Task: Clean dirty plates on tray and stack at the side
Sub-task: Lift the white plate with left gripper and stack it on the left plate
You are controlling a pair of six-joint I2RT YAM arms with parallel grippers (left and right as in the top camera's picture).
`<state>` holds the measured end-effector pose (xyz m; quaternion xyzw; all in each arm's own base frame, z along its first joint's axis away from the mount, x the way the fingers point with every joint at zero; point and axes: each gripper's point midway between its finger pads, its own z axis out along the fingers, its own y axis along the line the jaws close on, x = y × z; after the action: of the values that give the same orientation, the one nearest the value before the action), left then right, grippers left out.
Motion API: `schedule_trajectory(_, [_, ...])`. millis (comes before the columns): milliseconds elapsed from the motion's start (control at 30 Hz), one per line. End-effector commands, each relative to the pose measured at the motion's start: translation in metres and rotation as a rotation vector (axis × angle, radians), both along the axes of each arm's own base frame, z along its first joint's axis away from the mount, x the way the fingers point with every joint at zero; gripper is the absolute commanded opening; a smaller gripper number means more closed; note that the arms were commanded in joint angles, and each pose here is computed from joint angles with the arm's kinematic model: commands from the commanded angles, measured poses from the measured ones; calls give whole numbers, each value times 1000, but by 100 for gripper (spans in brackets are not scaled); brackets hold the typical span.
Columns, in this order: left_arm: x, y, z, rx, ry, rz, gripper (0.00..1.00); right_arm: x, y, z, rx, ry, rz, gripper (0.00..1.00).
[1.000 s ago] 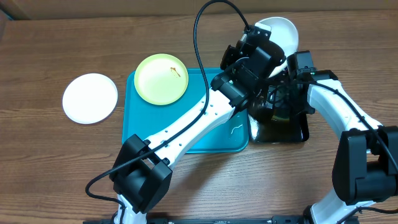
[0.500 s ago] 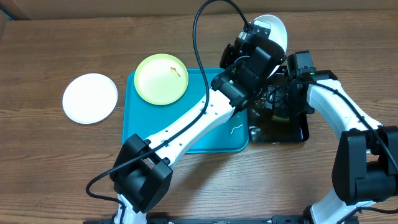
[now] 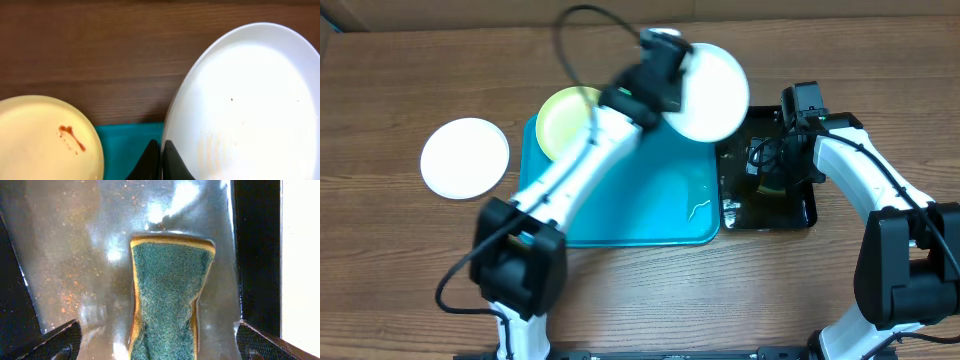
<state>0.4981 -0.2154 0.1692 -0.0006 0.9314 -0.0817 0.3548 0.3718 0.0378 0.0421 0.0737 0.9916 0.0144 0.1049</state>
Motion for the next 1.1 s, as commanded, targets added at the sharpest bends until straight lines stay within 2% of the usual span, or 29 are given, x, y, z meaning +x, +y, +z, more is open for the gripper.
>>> schedule_trajectory(0, [2, 18, 26, -366, 118, -57, 4, 1, 2, 6, 6, -20, 5, 100])
schedule_trajectory(100, [0, 69, 23, -519, 232, -5, 4, 1, 2, 6, 6, -20, 5, 100])
schedule_trajectory(167, [-6, 118, 12, -536, 299, 104, 4, 1, 2, 6, 6, -20, 5, 100])
schedule_trajectory(400, [-63, 297, -26, -440, 466, 524, 4, 1, 2, 6, 6, -20, 5, 100])
schedule_trajectory(533, [-98, 366, -35, -400, 508, 716, 4, 1, 2, 6, 6, -20, 5, 100])
schedule_trajectory(733, [-142, 420, -49, -339, 566, 887, 4, 1, 2, 6, 6, -20, 5, 100])
schedule_trajectory(933, [-165, 440, -65, -212, 616, 942, 4, 1, 2, 6, 6, -20, 5, 100])
schedule_trajectory(1067, [-167, 440, -72, -199, 622, 943, 4, 1, 2, 6, 6, -20, 5, 100])
